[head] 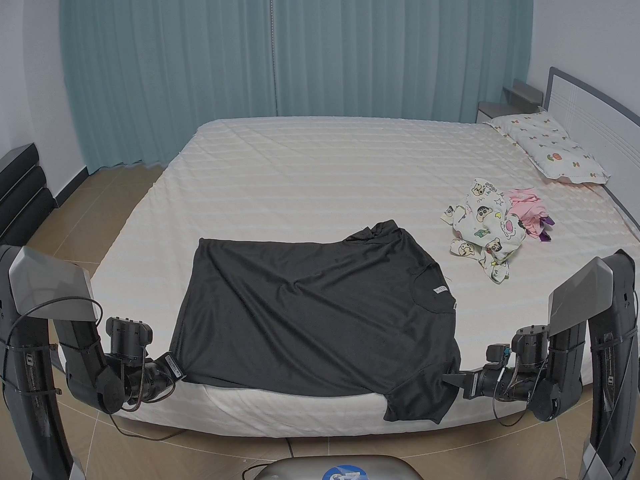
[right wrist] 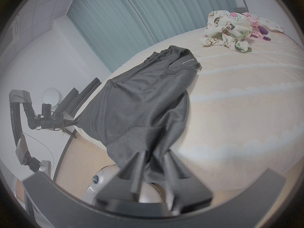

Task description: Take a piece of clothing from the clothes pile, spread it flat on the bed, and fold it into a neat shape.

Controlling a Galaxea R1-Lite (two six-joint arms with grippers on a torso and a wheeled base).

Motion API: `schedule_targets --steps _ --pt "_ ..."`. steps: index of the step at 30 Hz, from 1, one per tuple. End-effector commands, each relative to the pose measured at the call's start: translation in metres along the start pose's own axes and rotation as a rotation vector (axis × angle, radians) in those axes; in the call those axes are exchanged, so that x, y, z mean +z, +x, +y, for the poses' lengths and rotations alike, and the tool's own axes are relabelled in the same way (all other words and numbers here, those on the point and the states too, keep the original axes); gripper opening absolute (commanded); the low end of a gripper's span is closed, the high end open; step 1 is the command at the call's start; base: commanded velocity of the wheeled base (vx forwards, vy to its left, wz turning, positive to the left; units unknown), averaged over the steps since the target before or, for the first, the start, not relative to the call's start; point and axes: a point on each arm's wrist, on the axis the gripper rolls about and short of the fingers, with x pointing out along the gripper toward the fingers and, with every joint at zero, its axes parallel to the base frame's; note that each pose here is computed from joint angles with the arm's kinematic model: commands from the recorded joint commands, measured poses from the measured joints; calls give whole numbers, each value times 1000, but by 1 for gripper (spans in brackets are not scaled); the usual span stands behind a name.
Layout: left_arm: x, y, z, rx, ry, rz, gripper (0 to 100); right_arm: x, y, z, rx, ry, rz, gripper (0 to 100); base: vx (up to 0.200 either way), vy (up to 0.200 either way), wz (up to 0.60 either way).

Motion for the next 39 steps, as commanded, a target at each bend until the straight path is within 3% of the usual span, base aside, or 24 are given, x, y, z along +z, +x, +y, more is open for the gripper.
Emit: schedule_targets --steps 1,13,39 --pt "-1 -3 0 0 2 2 0 4 -8 -2 -13 1 -25 0 0 0 0" --pt "-3 -15 -1 4 27 3 0 6 -43 -2 16 38 -15 0 0 0 0" --pt "-26 -30 20 97 248 106 0 -12 -75 -7 21 46 50 0 0 0 0"
